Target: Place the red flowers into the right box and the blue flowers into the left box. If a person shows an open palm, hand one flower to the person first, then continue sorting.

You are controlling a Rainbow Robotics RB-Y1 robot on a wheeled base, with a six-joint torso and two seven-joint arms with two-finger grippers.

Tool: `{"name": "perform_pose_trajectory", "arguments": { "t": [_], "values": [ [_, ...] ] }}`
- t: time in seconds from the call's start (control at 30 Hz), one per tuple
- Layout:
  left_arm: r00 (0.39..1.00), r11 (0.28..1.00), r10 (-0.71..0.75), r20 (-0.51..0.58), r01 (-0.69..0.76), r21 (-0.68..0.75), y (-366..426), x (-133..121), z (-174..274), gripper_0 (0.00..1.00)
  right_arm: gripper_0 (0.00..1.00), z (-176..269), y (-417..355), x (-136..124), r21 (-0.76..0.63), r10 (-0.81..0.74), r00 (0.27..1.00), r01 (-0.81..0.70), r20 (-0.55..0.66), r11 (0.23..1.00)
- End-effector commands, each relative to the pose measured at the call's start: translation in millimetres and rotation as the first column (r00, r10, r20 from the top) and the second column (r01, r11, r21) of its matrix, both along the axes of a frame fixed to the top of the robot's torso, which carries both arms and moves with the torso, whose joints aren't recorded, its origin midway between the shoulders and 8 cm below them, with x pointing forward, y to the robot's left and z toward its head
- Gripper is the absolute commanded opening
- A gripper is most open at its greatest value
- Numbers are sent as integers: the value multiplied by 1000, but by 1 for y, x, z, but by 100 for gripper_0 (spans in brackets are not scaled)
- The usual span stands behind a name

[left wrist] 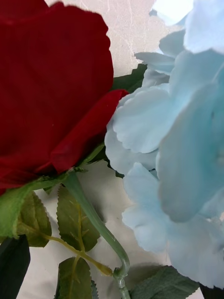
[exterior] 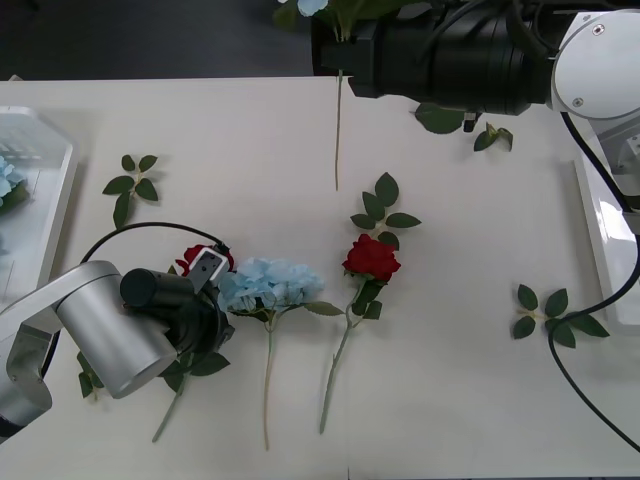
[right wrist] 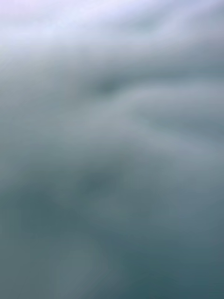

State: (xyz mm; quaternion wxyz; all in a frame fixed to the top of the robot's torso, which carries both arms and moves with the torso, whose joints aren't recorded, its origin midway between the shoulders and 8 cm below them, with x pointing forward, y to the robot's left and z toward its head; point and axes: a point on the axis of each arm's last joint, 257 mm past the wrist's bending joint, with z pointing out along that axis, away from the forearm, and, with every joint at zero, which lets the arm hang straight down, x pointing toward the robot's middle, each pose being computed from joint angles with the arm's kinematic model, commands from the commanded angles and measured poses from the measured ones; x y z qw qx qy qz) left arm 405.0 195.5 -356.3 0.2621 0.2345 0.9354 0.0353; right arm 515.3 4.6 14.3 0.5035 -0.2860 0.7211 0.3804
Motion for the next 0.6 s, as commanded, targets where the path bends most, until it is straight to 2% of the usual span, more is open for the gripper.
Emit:
{"name": "perform_pose_trajectory", "arguments": {
  "t": [0.03, 0.27, 0.4, 0.6],
  "values": [
    [999, 1000, -21, 35, 22, -22, -16, 11, 12, 100, 0, 27, 29, -12, 38, 54, 995, -57, 80, 998],
    [999, 999, -27, 46, 29, -27, -14, 12, 17, 100, 0, 12, 47, -13, 73, 63, 996, -68, 67, 995],
    [995, 996, -62, 80, 66, -53, -10, 10, 47, 100, 0, 4, 50, -12, 67, 64, 996, -68, 57, 995],
    [992, 980, -96, 87, 110, -168, -6, -15, 94, 100, 0, 3, 51, -13, 69, 66, 997, -70, 50, 995]
  ]
}}
